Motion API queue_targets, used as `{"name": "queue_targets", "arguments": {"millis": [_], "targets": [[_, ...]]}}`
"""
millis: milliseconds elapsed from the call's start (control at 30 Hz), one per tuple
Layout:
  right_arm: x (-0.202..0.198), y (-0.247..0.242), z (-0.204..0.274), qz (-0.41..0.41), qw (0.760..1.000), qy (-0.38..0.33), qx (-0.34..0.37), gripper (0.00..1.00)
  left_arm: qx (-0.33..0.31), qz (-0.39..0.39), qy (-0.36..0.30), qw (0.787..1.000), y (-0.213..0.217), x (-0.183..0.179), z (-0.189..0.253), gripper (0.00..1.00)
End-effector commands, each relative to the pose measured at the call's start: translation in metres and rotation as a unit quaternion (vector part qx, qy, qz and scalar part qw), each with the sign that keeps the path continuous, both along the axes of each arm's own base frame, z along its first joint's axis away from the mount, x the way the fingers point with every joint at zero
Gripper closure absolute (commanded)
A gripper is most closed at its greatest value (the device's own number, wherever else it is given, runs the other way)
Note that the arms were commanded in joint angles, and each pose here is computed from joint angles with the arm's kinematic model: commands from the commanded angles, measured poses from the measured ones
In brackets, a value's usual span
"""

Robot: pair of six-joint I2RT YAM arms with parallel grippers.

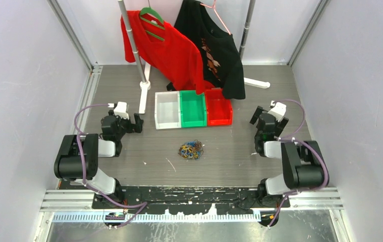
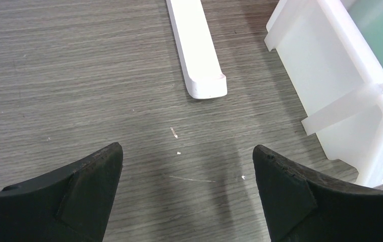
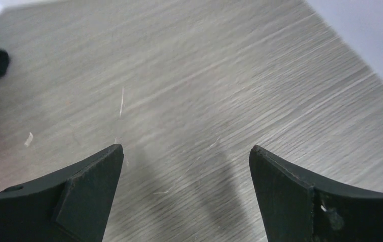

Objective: Untangle the cables

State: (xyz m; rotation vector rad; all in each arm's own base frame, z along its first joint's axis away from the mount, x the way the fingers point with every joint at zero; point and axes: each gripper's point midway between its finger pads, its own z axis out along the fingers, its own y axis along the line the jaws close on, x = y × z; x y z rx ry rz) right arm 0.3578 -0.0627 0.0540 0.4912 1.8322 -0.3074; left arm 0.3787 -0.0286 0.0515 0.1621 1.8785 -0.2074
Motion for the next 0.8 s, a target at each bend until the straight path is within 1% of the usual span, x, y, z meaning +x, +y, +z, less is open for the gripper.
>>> {"name": "queue_targets", "arguments": {"millis": [0,33,67,133,167,267,300,333,367,433,467,500,533,600,700,767], "targets": [[-0.003,-0.019,0.068,-0.099,0.994,-0.038,0.015,0.0,-0.001,0.003,-0.022,1.0,0.004,0.012,0.032,0.01],[-0.002,-0.017,0.081,-0.1,0.994,-0.041,0.031,0.0,-0.005,0.004,0.0,1.0,0.006,0.012,0.034,0.01],[-0.003,-0.012,0.088,-0.09,0.994,-0.041,0.043,0.0,-0.004,0.003,0.018,1.0,0.007,0.016,0.041,0.01],[0.003,-0.001,0.108,-0.062,0.994,-0.054,0.067,0.0,0.008,-0.014,0.075,0.997,0.006,0.014,0.048,0.01],[0.005,0.003,0.115,-0.052,0.994,-0.061,0.077,0.0,0.012,-0.026,0.084,0.996,0.004,0.019,0.064,0.01],[0.008,0.01,0.142,-0.08,0.98,-0.094,0.155,0.0,0.016,-0.074,0.143,0.987,-0.005,0.007,0.079,0.0],[0.01,0.019,0.147,-0.062,0.979,-0.084,0.174,0.0,0.015,-0.087,0.16,0.983,-0.008,0.001,0.083,0.01],[0.014,0.037,0.151,-0.01,0.98,-0.066,0.188,0.0,0.009,-0.104,0.186,0.977,-0.013,-0.008,0.085,0.0],[0.016,0.058,0.152,0.048,0.977,-0.047,0.2,0.0,0.006,-0.121,0.198,0.973,-0.017,-0.014,0.09,0.01],[0.012,0.097,0.157,0.139,0.962,-0.036,0.233,0.0,-0.011,-0.153,0.221,0.963,-0.027,-0.026,0.101,0.01],[0.007,0.114,0.158,0.164,0.958,-0.032,0.234,0.0,-0.022,-0.169,0.234,0.957,-0.033,-0.034,0.105,0.01],[0.0,0.131,0.157,0.184,0.957,-0.023,0.221,0.0,-0.033,-0.187,0.242,0.952,-0.039,-0.042,0.11,0.0],[-0.011,0.16,0.156,0.218,0.954,-0.012,0.207,0.0,-0.042,-0.202,0.247,0.947,-0.044,-0.049,0.115,0.0],[-0.03,0.198,0.152,0.269,0.944,0.003,0.193,0.01,-0.06,-0.23,0.256,0.937,-0.053,-0.062,0.123,0.0],[-0.058,0.25,0.135,0.34,0.917,0.041,0.206,0.12,-0.076,-0.26,0.265,0.925,-0.063,-0.077,0.135,0.0],[-0.073,0.276,0.121,0.369,0.902,0.068,0.214,0.19,-0.087,-0.272,0.271,0.919,-0.068,-0.086,0.141,0.02]]}}
